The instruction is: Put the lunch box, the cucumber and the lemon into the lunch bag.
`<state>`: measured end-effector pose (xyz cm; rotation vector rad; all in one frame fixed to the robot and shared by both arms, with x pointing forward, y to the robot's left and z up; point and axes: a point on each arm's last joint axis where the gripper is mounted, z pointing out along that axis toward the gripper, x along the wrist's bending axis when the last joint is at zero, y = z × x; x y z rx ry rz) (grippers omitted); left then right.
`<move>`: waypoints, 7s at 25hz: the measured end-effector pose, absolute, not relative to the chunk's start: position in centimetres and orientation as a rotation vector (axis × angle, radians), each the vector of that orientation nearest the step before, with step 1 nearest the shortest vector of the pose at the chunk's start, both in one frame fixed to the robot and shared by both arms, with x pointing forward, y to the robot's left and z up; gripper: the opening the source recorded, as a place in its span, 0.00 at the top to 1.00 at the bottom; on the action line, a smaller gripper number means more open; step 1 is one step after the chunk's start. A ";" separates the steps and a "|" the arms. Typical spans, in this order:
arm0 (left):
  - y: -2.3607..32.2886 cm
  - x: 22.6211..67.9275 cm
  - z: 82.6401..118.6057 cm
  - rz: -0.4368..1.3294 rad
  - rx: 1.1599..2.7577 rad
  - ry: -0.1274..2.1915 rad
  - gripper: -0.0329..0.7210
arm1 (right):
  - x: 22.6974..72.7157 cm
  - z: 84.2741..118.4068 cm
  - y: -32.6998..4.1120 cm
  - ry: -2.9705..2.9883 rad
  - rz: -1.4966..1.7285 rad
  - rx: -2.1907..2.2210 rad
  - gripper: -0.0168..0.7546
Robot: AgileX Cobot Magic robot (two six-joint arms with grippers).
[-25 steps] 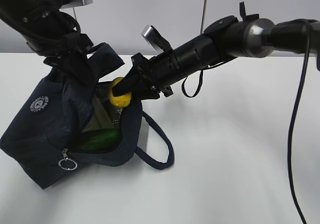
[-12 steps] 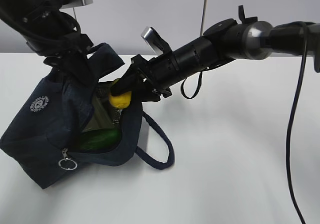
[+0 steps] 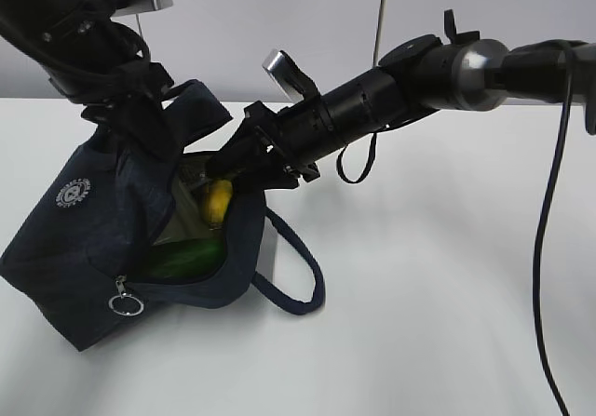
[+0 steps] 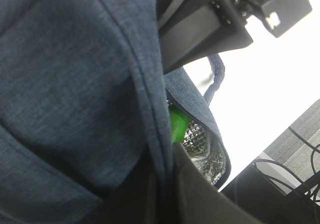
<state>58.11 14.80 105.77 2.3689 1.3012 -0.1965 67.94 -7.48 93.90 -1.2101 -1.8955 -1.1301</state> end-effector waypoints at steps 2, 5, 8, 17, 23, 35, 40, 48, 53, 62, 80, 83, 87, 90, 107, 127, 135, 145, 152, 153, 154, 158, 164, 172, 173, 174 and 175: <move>14.8 58.1 105.8 -0.197 2.369 1.301 0.96 | 67.9 93.9 -7.5 -1.895 -1.130 -1.210 0.40; 14.8 58.1 105.8 -0.198 2.371 1.299 0.96 | 68.2 93.9 -8.0 -1.890 -1.135 -1.221 0.40; 14.8 58.1 105.8 -0.199 2.374 1.296 0.96 | 68.7 93.9 -9.3 -1.901 -1.132 -1.243 0.40; 14.8 58.1 105.8 -0.200 2.379 1.294 0.96 | 68.9 93.4 -11.7 -2.021 -1.017 -1.291 0.40; 14.9 58.0 105.7 -0.197 2.385 1.294 0.96 | 68.5 92.5 -11.8 -1.993 -0.983 -1.303 0.40; 14.9 58.1 105.7 -0.195 2.387 1.294 0.96 | 66.5 89.3 -11.6 -1.799 -1.058 -1.284 0.40; 14.9 58.0 105.7 -0.197 2.388 1.294 0.96 | 66.3 89.0 -11.2 -1.730 -1.155 -1.281 0.40; 14.9 58.0 105.7 -0.194 2.390 1.292 0.96 | 65.9 87.9 -9.7 -1.688 -1.160 -1.273 0.43; 15.0 58.0 105.7 -0.193 2.397 1.292 0.96 | 66.0 88.0 -9.7 -1.674 -1.170 -1.276 0.59; 15.0 58.0 105.7 -0.193 2.405 1.292 0.96 | 66.1 88.1 -9.8 -1.669 -1.187 -1.274 0.97; 13.6 58.2 106.8 -0.264 2.263 1.266 0.96 | 68.9 100.8 -16.2 -1.841 -1.302 -1.368 0.97; 12.7 58.0 107.4 -0.318 2.202 1.247 0.96 | 68.5 102.8 -16.4 -1.885 -1.288 -1.373 0.97; 11.4 57.6 107.8 -0.358 2.153 1.218 0.96 | 68.2 104.3 -16.6 -1.907 -1.269 -1.399 0.97; 10.2 57.4 107.9 -0.363 2.129 1.194 0.96 | 67.8 105.3 -16.9 -1.953 -1.240 -1.429 0.97; 7.3 58.4 104.3 -0.405 2.113 1.219 0.96 | 66.5 105.8 -18.8 -2.215 -0.978 -1.569 0.97; 7.2 58.7 103.9 -0.383 2.124 1.224 0.43 | 66.6 106.2 -18.5 -2.200 -1.024 -1.540 0.53; 9.2 58.5 106.0 -0.270 2.160 1.202 0.40 | 66.2 110.9 -18.6 -2.302 -1.185 -1.484 0.51; 11.8 57.3 112.0 0.092 2.100 1.107 0.44 | 61.9 120.5 -19.5 -2.544 -1.602 -1.352 0.51; 12.2 56.9 113.2 0.169 2.084 1.083 0.45 | 57.8 126.8 -20.8 -2.654 -1.921 -1.378 0.51; 12.3 56.9 113.2 0.172 2.085 1.083 0.45 | 57.1 127.5 -21.0 -2.666 -1.956 -1.378 0.51; 12.3 56.9 113.2 0.175 2.085 1.082 0.45 | 56.6 128.1 -21.1 -2.678 -1.979 -1.375 0.51; 12.3 57.1 113.3 0.189 2.075 1.081 0.45 | 53.6 130.4 -21.7 -2.729 -2.065 -1.350 0.56; 12.4 56.8 114.0 0.213 2.052 1.070 0.46 | 48.5 132.6 -22.4 -2.755 -2.182 -1.315 0.59; 12.9 55.8 115.7 0.254 2.014 1.042 0.46 | 41.7 129.7 -23.8 -2.751 -2.275 -1.394 0.59; 12.9 55.7 116.0 0.258 2.009 1.038 0.46 | 41.0 128.6 -24.1 -2.746 -2.279 -1.422 0.59; 13.0 55.5 116.2 0.262 2.006 1.034 0.46 | 40.4 127.4 -24.3 -2.732 -2.284 -1.461 0.59; 13.1 55.4 116.4 0.268 2.000 1.031 0.46 | 39.8 126.4 -24.5 -2.724 -2.282 -1.492 0.59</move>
